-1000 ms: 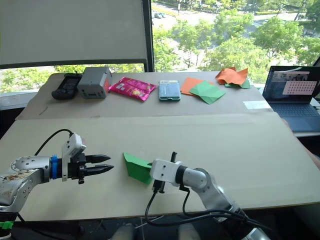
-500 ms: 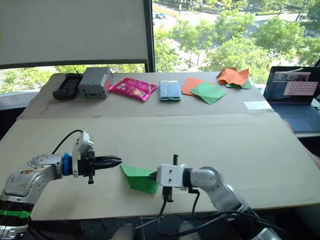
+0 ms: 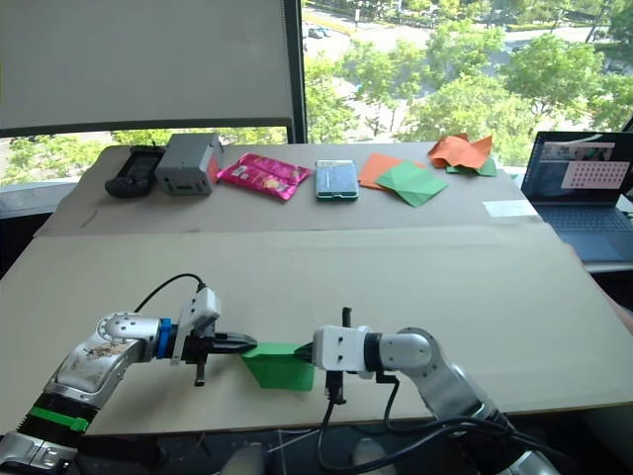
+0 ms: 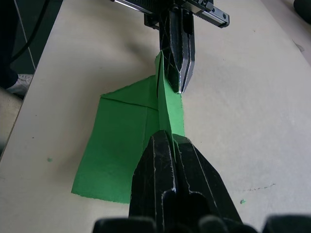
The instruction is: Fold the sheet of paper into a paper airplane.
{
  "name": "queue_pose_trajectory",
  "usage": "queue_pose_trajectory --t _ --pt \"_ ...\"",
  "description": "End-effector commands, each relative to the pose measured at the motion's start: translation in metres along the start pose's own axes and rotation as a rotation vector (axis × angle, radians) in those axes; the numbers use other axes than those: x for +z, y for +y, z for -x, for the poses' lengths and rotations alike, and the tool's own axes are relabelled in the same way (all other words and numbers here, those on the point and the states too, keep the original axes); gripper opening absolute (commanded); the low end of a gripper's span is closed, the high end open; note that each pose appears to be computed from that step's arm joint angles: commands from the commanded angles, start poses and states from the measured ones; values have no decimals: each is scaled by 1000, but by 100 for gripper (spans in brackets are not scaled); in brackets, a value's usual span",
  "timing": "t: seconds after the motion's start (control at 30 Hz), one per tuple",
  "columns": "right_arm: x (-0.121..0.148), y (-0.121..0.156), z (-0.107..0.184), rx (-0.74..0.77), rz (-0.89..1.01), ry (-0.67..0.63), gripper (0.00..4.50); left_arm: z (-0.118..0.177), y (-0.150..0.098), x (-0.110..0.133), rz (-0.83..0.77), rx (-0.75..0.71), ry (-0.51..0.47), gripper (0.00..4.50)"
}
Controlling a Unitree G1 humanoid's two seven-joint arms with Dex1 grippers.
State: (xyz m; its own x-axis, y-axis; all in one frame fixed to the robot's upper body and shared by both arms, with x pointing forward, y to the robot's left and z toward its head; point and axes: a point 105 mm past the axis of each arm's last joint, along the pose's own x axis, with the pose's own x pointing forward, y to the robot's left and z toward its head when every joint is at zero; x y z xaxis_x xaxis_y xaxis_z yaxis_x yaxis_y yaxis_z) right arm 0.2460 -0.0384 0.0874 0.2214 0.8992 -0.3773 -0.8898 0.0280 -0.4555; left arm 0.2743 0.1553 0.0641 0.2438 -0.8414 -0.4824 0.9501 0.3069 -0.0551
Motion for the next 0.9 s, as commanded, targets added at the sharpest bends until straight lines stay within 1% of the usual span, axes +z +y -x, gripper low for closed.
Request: queue_pose_trajectory --t 0.03,0.1,0.2,0.37,0.5,0.8,0.9 --pt "7 3 -2 16 -56 -14 0 1 1 0 -44 1 14 4" --pt "4 7 -5 33 -96 8 0 0 1 -1 -63 1 24 4" --pt "1 8 -9 39 -145 26 0 -2 0 0 -66 1 14 4" --pt "4 -1 -13 26 -243 19 0 -2 0 4 -87 2 9 4" --pt "-4 -6 -14 13 -322 71 0 -3 -1 7 -90 3 -4 4" --pt "-18 -7 -15 -12 -423 139 0 -3 -3 9 -85 3 -7 4" --pt "-21 -5 -13 -15 -426 152 0 2 2 8 -94 22 10 4"
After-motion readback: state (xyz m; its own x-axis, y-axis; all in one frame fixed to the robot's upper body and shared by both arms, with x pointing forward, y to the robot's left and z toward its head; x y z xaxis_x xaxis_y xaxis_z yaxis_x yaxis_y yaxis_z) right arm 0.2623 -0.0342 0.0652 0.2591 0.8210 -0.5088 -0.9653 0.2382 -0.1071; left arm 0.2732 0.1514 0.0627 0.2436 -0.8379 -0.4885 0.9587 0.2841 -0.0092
